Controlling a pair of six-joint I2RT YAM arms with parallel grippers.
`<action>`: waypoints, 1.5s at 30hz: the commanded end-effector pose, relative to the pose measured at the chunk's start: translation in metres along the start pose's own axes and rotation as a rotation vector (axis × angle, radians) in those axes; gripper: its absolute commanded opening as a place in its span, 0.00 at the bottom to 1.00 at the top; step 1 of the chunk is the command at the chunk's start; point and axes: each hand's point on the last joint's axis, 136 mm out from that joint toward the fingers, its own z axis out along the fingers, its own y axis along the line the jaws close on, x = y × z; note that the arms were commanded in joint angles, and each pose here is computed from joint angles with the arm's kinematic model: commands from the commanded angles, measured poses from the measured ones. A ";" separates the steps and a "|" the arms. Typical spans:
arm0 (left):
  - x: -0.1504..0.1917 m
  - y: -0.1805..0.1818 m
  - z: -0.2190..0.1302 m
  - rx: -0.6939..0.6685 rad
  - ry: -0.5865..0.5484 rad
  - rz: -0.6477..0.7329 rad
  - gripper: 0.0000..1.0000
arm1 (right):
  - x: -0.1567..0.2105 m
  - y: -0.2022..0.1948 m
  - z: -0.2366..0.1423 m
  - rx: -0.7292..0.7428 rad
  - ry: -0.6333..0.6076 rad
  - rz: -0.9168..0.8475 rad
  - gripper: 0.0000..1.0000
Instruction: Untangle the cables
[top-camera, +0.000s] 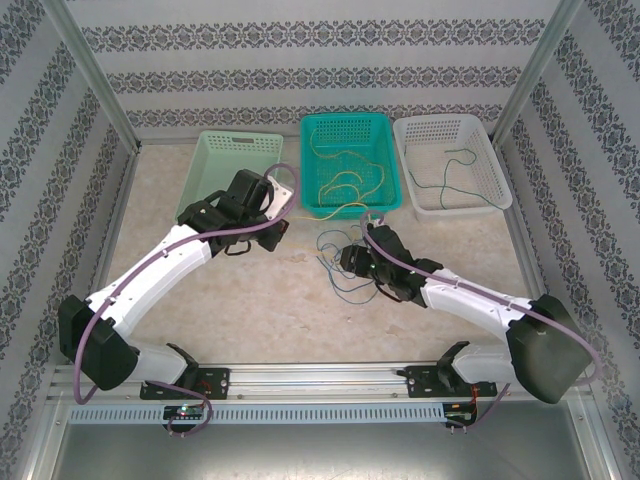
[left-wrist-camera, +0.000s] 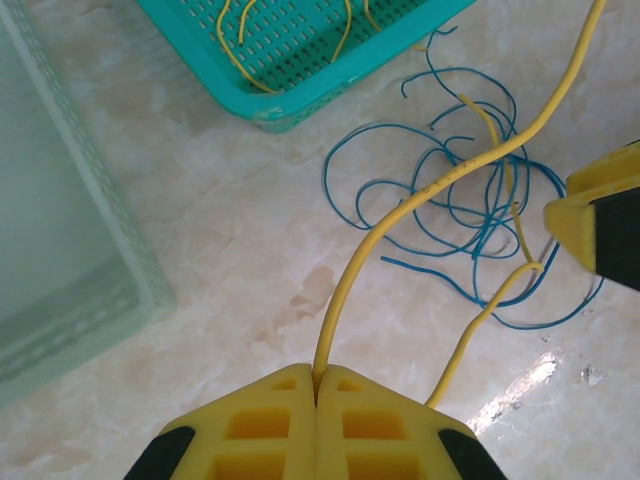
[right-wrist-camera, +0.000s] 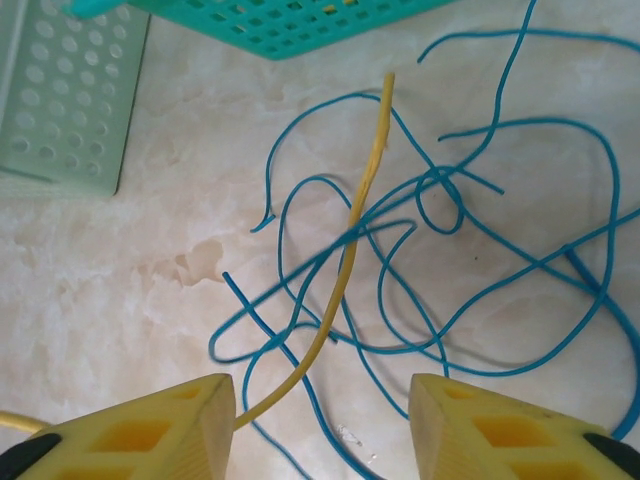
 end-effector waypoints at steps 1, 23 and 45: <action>-0.016 -0.005 -0.011 0.037 -0.102 -0.012 0.00 | -0.001 -0.002 0.006 0.009 -0.024 0.065 0.53; -0.028 0.000 -0.028 0.060 -0.433 -0.159 0.00 | -0.025 -0.022 0.034 -0.163 -0.164 0.456 0.00; -0.073 0.021 -0.061 0.171 -0.918 -0.558 0.00 | -0.013 -0.043 0.008 -0.206 -0.263 0.882 0.00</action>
